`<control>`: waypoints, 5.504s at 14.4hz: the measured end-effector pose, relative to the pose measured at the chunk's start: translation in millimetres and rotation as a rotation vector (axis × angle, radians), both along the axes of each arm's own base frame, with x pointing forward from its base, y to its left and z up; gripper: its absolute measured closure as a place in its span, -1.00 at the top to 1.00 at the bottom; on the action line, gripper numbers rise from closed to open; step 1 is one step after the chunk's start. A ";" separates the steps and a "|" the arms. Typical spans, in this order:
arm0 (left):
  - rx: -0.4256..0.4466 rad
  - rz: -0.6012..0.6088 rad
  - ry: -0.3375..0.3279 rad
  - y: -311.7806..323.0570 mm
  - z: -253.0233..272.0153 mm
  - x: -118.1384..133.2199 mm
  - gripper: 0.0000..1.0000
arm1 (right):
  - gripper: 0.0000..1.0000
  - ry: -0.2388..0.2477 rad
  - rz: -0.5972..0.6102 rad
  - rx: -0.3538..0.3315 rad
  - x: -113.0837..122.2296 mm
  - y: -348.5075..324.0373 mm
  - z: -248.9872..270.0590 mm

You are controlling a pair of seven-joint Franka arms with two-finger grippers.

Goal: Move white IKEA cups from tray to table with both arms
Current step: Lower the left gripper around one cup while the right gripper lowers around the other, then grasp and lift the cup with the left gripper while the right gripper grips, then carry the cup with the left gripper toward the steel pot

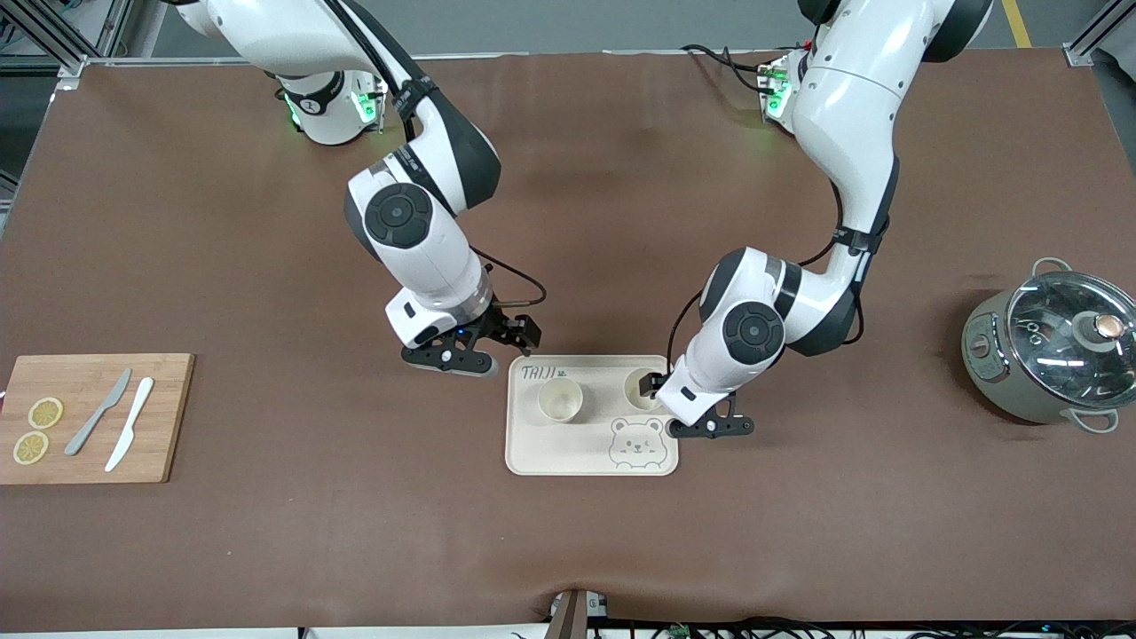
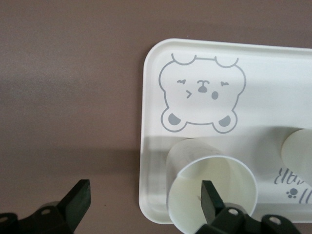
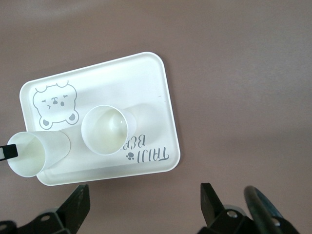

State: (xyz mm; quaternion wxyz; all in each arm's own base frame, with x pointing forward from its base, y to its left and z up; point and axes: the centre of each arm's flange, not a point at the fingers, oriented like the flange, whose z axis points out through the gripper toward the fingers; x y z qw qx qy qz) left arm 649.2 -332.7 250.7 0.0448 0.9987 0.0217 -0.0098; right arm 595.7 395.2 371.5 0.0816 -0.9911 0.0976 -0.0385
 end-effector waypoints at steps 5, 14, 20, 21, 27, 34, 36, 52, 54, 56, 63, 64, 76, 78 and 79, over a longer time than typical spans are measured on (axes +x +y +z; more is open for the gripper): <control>0.003 -0.003 0.002 -2.2 -12.2 -1.7 1.00 | 1.00 -0.020 -0.004 0.027 6.0 25.8 -55.4; 0.026 -0.004 0.005 -8.7 -38.2 -7.0 1.00 | 1.00 -0.059 -0.039 0.054 13.2 34.0 -79.3; 0.190 0.078 -0.063 -26.1 -62.2 -20.5 -0.21 | 1.00 -0.077 -0.043 0.026 18.0 28.6 -99.8; 0.187 0.081 -0.070 -26.0 -60.9 -18.9 -0.42 | 1.00 -0.082 -0.044 0.027 19.0 28.1 -103.8; 0.146 0.155 -0.090 -3.4 -38.3 2.9 -0.89 | 1.00 -0.093 -0.034 0.033 16.0 34.7 -127.3; 0.071 0.113 0.086 94.0 117.6 16.1 -0.89 | 1.00 -0.093 -0.024 0.025 11.0 40.8 -134.6; 0.055 0.083 0.104 141.8 158.9 13.4 -0.89 | 1.00 -0.101 -0.028 0.034 10.4 43.2 -136.0; 0.032 -0.127 -0.062 343.6 132.8 -70.1 -0.89 | 0.29 -0.124 -0.025 0.047 6.8 57.6 -148.8; 0.029 -0.127 -0.054 340.2 103.3 -100.5 -0.89 | -0.12 -0.125 -0.025 0.047 6.9 57.7 -148.6; 0.016 -0.128 -0.040 332.1 85.4 -122.1 -0.89 | -0.52 -0.124 -0.025 0.048 6.7 58.0 -148.6; 0.005 -0.126 -0.068 313.9 35.3 -154.1 -0.89 | -0.95 -0.125 -0.017 0.047 4.3 61.2 -148.6; -0.005 -0.120 -0.070 309.1 30.1 -155.1 -0.89 | -0.95 -0.128 -0.013 0.044 4.3 61.2 -148.6; 0.003 -0.131 -0.121 299.3 -53.3 -152.8 -0.89 | -0.95 -0.127 -0.039 0.005 25.7 33.7 -145.6; 0.003 -0.132 -0.123 299.3 -52.8 -152.0 -0.89 | -0.95 -0.126 -0.026 -0.013 29.7 26.3 -146.8; 0.003 -0.132 -0.124 299.3 -52.4 -151.5 -0.89 | -0.95 -0.125 -0.024 -0.016 31.1 24.0 -146.6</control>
